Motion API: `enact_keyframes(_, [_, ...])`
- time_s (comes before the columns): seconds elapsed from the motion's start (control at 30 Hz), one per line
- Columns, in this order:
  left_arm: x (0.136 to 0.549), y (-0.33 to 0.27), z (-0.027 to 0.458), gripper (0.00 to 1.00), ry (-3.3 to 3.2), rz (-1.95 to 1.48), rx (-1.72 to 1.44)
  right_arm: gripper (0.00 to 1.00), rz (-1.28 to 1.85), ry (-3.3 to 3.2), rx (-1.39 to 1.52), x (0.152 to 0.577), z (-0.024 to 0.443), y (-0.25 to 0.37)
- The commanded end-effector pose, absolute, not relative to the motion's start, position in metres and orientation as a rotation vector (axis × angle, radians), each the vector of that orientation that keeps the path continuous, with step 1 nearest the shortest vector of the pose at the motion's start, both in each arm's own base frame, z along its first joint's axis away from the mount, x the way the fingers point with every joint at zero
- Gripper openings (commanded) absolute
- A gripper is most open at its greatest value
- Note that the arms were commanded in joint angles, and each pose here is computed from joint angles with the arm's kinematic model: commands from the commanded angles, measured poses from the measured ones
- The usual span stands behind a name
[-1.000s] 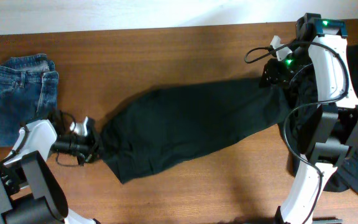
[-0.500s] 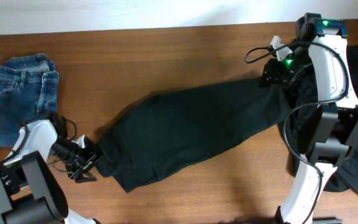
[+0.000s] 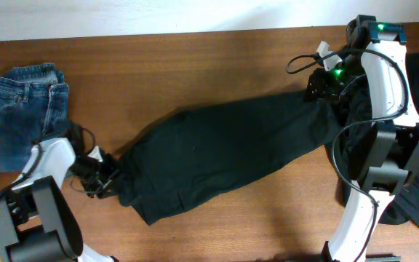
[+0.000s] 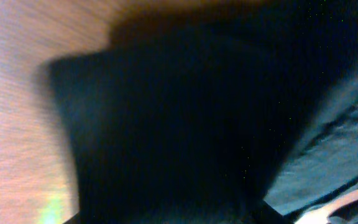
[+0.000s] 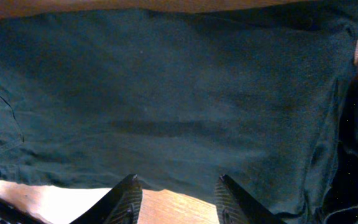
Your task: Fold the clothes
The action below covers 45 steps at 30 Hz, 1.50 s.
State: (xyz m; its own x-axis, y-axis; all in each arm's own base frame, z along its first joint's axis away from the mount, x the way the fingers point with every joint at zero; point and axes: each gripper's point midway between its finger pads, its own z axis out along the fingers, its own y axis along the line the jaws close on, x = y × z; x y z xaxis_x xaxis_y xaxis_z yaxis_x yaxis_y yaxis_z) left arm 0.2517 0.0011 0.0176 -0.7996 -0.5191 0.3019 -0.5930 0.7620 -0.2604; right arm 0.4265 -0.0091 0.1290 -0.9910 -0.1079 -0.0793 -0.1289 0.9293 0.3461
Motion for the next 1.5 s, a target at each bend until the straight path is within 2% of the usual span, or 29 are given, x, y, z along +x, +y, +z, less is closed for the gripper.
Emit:
enact_keyframes(0.0, [0.259,-0.008,0.018,0.34,-2.859,0.393,0.735,0.44,0.525,3.008,-0.202,0.430,0.135,-0.011])
enact_keyframes(0.07, [0.261,-0.009,0.015,0.20,-2.902,0.299,0.667,0.44,0.525,3.009,-0.202,0.430,0.135,-0.011])
enact_keyframes(0.17, [0.265,-0.010,0.011,0.05,-2.958,0.184,0.587,0.44,0.527,3.011,-0.202,0.429,0.135,-0.011])
enact_keyframes(0.4, [0.294,0.009,0.000,0.05,-3.093,-0.001,0.565,0.44,0.532,3.019,-0.200,0.427,0.135,-0.010])
enact_keyframes(0.6, [0.332,0.015,-0.033,0.05,-3.197,-0.023,0.554,0.44,0.535,3.026,-0.171,0.427,0.135,-0.010])
enact_keyframes(0.8, [0.383,0.043,-0.027,0.05,-3.285,-0.013,0.661,0.51,0.531,3.024,-0.118,0.429,0.135,-0.012])
enact_keyframes(0.9, [0.419,0.064,0.003,0.05,-3.373,0.004,0.754,0.58,0.524,3.012,-0.073,0.433,0.135,-0.015])
enact_keyframes(1.0, [0.437,0.073,0.020,0.05,-3.421,0.007,0.790,0.62,0.502,3.008,-0.025,0.436,0.134,-0.022])
enact_keyframes(1.13, [0.445,0.075,0.028,0.05,-3.445,0.012,0.788,0.81,0.438,3.003,0.045,0.439,0.132,-0.042])
enact_keyframes(1.17, [0.443,0.074,0.028,0.07,-3.437,0.017,0.785,0.82,0.433,3.004,0.052,0.439,0.131,-0.045])
enact_keyframes(1.23, [0.437,0.066,0.025,0.19,-3.407,0.086,0.765,0.83,0.438,3.014,0.067,0.438,0.127,-0.048])
enact_keyframes(1.27, [0.436,0.063,0.024,0.31,-3.397,0.111,0.758,0.83,0.442,3.021,0.068,0.438,0.123,-0.047])
enact_keyframes(1.3, [0.432,0.060,0.023,0.49,-3.380,0.137,0.750,0.83,0.445,3.029,0.070,0.438,0.120,-0.047])
enact_keyframes(1.33, [0.430,0.057,0.022,0.59,-3.366,0.152,0.745,0.83,0.450,3.039,0.073,0.438,0.115,-0.047])
enact_keyframes(1.4, [0.424,0.053,0.020,0.67,-3.341,0.177,0.736,0.83,0.461,3.060,0.077,0.438,0.105,-0.047])
enact_keyframes(1.47, [0.420,0.053,0.019,0.70,-3.324,0.176,0.733,0.83,0.474,3.088,0.085,0.437,0.093,-0.047])
